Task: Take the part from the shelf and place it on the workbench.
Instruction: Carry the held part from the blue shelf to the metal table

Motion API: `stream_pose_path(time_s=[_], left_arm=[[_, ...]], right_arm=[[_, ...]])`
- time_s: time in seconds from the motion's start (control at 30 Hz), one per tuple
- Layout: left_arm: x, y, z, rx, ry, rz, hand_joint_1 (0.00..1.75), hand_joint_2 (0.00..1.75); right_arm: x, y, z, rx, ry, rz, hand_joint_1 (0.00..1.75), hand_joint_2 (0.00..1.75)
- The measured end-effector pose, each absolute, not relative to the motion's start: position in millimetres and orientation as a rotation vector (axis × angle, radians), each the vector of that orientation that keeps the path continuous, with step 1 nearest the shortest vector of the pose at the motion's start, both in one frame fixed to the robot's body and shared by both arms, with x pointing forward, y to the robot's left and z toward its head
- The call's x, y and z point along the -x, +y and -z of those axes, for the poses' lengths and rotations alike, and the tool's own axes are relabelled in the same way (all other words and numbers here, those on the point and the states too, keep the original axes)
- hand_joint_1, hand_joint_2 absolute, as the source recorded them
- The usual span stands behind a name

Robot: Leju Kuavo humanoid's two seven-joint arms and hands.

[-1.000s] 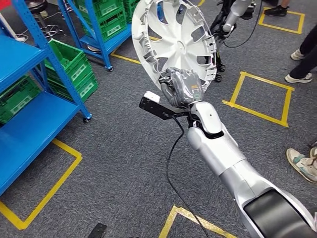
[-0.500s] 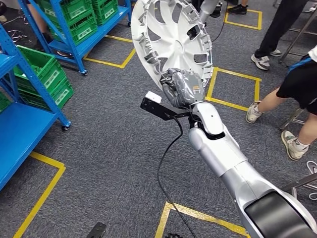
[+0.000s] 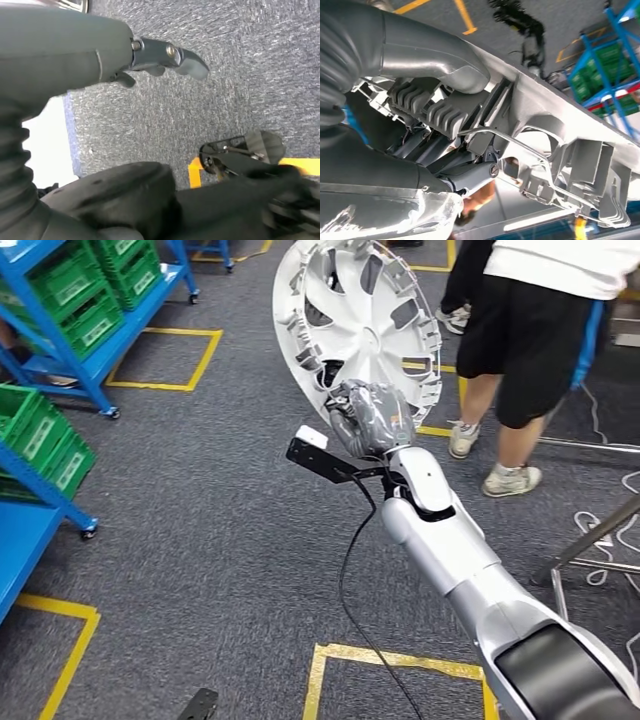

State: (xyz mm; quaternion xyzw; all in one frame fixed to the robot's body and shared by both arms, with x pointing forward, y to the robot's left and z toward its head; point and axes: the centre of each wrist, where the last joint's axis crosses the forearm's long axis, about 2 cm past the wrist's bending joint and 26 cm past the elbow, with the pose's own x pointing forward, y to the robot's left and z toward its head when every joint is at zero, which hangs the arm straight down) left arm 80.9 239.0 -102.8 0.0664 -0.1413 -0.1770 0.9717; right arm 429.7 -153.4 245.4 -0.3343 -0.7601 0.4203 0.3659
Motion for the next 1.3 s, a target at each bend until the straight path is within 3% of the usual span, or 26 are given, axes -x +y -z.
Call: stream_pose_path(time_s=[1.3], left_arm=[[-79.6,245.4,103.7,-0.141,-0.284,0.343,0.00,1.75]], right_arm=[[-426.5,-116.0,-257.5,0.798,-1.990,-1.105,1.75,1.75]])
